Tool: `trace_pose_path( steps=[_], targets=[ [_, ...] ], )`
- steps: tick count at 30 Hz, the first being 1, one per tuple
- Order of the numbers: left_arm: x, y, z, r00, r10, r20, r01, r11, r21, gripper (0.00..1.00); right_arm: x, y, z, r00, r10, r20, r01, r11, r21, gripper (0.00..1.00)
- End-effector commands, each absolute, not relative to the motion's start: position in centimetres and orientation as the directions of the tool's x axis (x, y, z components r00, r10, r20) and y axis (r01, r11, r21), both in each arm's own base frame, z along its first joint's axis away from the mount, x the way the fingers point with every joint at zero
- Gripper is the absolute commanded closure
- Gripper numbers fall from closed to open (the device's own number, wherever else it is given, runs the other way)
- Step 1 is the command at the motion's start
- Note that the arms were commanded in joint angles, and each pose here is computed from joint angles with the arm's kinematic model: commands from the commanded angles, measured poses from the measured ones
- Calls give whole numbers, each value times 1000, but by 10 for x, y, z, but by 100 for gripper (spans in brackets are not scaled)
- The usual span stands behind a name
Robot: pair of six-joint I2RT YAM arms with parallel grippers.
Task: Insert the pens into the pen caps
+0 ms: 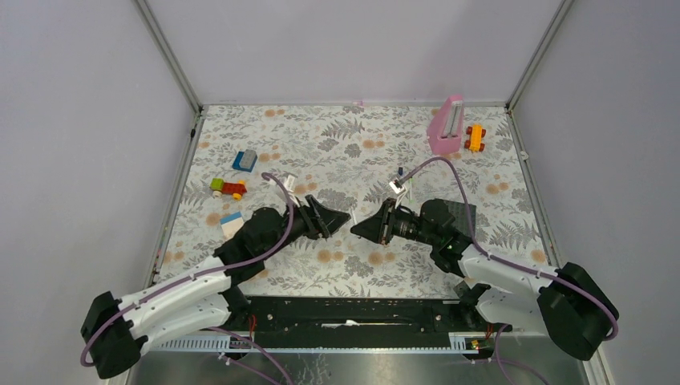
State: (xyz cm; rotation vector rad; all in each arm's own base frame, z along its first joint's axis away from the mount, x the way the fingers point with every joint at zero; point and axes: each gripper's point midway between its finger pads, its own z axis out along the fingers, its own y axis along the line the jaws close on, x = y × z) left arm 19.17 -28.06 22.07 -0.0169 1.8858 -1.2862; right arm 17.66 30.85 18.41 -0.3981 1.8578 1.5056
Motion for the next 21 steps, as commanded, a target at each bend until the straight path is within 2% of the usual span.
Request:
trace_pose_path(
  steps=[1,6,11,21],
  targets=[
    [205,-254,237,-529,-450,-719,429,589,-684,34,200,291,177,-617,200,-761,-633,449,631,100],
    [224,-219,204,-451,-366,-814,326,782,-532,34,217,268,159,-549,189,-814,-591,601,538,100],
    [237,-198,154,-520,-199,-831,185,923,-337,35,222,263,150,-508,124,-852,-613,643,459,100],
    [251,-237,91,-664,98,-741,295,945,-140,34,231,266,124,-524,52,-850,-608,677,416,100]
  ],
)
